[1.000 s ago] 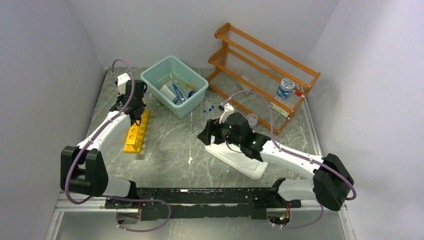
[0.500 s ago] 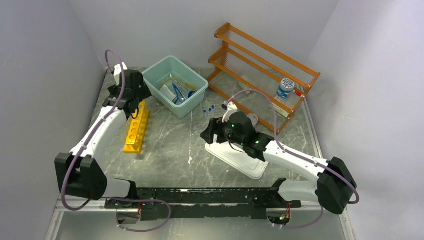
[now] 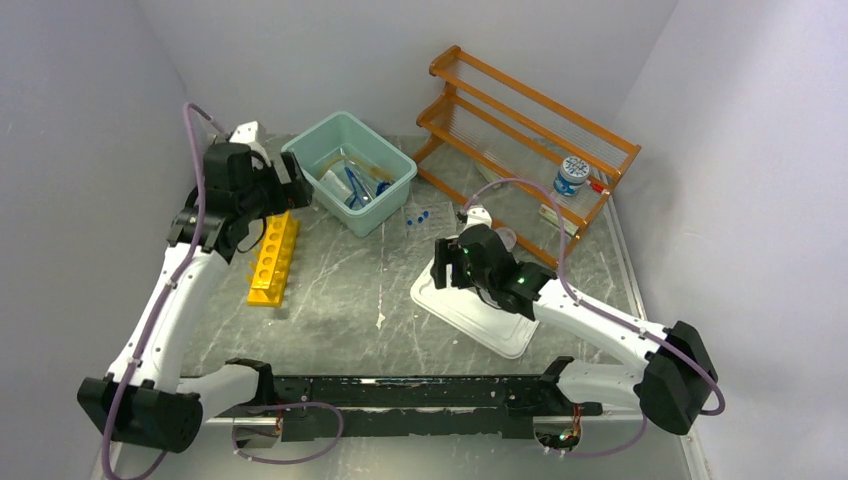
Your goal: Organize the chemistry lab equipment
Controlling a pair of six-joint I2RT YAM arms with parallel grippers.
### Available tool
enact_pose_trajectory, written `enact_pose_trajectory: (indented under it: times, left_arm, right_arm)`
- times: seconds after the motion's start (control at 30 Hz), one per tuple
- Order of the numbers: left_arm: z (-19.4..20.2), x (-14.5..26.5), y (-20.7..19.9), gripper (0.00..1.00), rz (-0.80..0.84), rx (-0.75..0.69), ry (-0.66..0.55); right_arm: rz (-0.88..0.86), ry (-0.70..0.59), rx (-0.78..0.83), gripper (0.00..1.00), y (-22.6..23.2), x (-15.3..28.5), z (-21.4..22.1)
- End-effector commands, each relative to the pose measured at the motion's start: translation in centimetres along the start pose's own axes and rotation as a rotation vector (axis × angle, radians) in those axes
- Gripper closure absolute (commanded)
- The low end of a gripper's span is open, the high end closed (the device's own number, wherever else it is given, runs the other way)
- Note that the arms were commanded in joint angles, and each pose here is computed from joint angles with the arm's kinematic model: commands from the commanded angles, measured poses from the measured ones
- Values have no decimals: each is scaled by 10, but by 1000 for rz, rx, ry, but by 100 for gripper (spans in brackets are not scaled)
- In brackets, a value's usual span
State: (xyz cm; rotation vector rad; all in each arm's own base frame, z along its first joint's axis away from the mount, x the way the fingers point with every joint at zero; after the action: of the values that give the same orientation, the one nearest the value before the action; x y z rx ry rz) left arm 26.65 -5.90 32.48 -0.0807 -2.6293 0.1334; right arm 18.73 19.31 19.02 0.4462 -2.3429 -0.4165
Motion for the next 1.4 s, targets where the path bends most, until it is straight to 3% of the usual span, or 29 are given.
enact_pose_trajectory:
  times: [0.0, 0.13, 0.4, 0.77, 1.13, 1.37]
  left_arm:
    - [28, 18, -27, 5, 401, -52, 61]
    - [41, 27, -43, 19, 643, -32, 44]
    - [82, 17, -52, 24, 696, 5, 107]
    - [109, -4, -61, 32, 648, -3, 181]
    - [117, -18, -78, 35, 635, -33, 226]
    - [122, -21, -81, 35, 622, -38, 242]
  right_arm:
    - [197, 77, -1, 24, -23, -1, 15]
    - [259, 163, -38, 34, -31, -5, 33]
    - [269, 280, -71, 52, -36, -12, 54]
    - [251, 412, -87, 51, -40, -17, 81]
    - [215, 515, -10, 64, -40, -16, 95]
    - [164, 545, 41, 56, -31, -22, 104]
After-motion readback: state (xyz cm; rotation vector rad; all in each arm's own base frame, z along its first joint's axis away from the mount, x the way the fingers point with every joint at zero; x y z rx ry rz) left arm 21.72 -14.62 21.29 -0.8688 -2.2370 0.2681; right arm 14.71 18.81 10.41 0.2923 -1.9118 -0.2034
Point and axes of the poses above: each gripper's point midway between its finger pads, its own x axis back along the fingers, its own y axis along the line the jaws close on, z = x × y, the point moved 9 cm from there along x, back along the fingers, and after that the axes turned 12 degrees about -x, right-handed, at the moved point
